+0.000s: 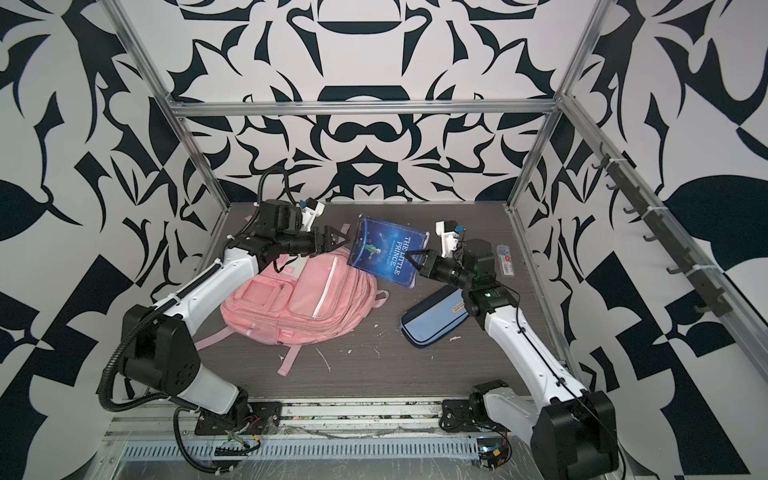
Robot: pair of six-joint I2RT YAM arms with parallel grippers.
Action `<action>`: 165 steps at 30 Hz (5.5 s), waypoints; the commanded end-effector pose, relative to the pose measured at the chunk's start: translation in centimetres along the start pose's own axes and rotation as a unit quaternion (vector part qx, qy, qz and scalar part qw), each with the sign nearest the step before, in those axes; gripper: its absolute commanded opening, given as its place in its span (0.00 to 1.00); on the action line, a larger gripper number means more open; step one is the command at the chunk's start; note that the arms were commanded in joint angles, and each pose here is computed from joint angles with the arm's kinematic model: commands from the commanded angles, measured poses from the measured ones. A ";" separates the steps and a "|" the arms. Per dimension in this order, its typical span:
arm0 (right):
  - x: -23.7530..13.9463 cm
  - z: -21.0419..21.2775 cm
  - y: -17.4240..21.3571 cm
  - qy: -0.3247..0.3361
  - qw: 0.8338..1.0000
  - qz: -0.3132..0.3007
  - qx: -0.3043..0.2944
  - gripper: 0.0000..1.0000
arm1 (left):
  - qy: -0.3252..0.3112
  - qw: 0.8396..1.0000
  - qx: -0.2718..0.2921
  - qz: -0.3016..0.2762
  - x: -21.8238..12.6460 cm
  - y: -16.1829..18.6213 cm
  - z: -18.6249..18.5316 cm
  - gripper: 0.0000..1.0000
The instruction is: Pack the student bag
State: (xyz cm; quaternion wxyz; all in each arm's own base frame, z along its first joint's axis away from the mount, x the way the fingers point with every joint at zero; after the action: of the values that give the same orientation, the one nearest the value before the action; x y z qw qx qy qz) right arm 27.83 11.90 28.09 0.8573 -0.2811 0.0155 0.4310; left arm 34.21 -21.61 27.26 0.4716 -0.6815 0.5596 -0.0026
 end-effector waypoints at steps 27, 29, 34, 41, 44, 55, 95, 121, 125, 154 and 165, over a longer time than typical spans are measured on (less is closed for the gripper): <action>-5.3 -1.5 -0.8 0.096 0.994 -0.051 -0.027 0.00 | -0.365 0.881 0.138 0.267 7.0 10.8 4.4 0.09; -5.3 -1.3 -0.7 0.088 0.995 -0.049 -0.028 0.00 | -0.349 0.893 0.136 0.249 6.4 9.7 3.5 0.00; -5.4 -0.6 -0.3 0.068 0.997 -0.032 -0.014 0.00 | -0.269 0.944 0.075 0.176 2.8 5.5 0.8 0.00; -5.0 0.5 -0.5 0.019 0.998 -0.026 0.054 0.00 | -0.063 0.997 0.014 0.031 -4.2 0.1 -1.0 0.00; -4.5 1.0 -1.2 -0.006 0.996 -0.031 0.084 0.00 | -0.008 1.000 0.027 0.003 -6.3 -0.8 -2.1 0.00; 3.2 2.7 2.9 -0.043 0.992 0.028 0.115 0.00 | 0.140 0.987 0.050 -0.061 -7.8 -2.6 -5.4 0.00; 13.6 0.9 3.4 0.067 0.991 0.118 -0.002 0.96 | 0.072 0.995 -0.014 -0.068 -4.4 -2.1 -1.4 0.00; 6.5 2.6 10.4 0.159 0.946 0.194 -0.205 0.95 | -0.161 0.962 -0.205 0.075 -8.2 15.0 2.6 0.91; 7.8 3.0 11.3 0.146 0.943 0.214 -0.209 0.95 | -0.157 0.947 -0.277 0.044 -9.1 19.5 3.6 0.92; 8.1 3.8 10.4 0.146 0.945 0.190 -0.224 0.94 | -0.194 0.868 -0.450 -0.087 -3.9 23.5 12.2 0.63; 7.6 3.0 11.3 0.142 0.929 0.222 -0.260 0.95 | -0.168 0.874 -0.449 -0.073 -3.4 22.1 11.5 0.04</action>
State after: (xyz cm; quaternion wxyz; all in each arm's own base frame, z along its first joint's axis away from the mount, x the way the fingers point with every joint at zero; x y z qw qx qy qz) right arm 24.03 24.55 22.98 0.6386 -0.5268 0.1074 0.5506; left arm 21.96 -9.52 7.86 0.2124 -0.8522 0.3435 0.3327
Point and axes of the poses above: each gripper's point midway between its finger pads, its own x axis out along the fingers, its own z axis along the line the jaws close on, y = z × x, the point moved 6 cm from there along -x, back along the fingers, and after that the axes turned 8 degrees about x, right-handed, at the moved point
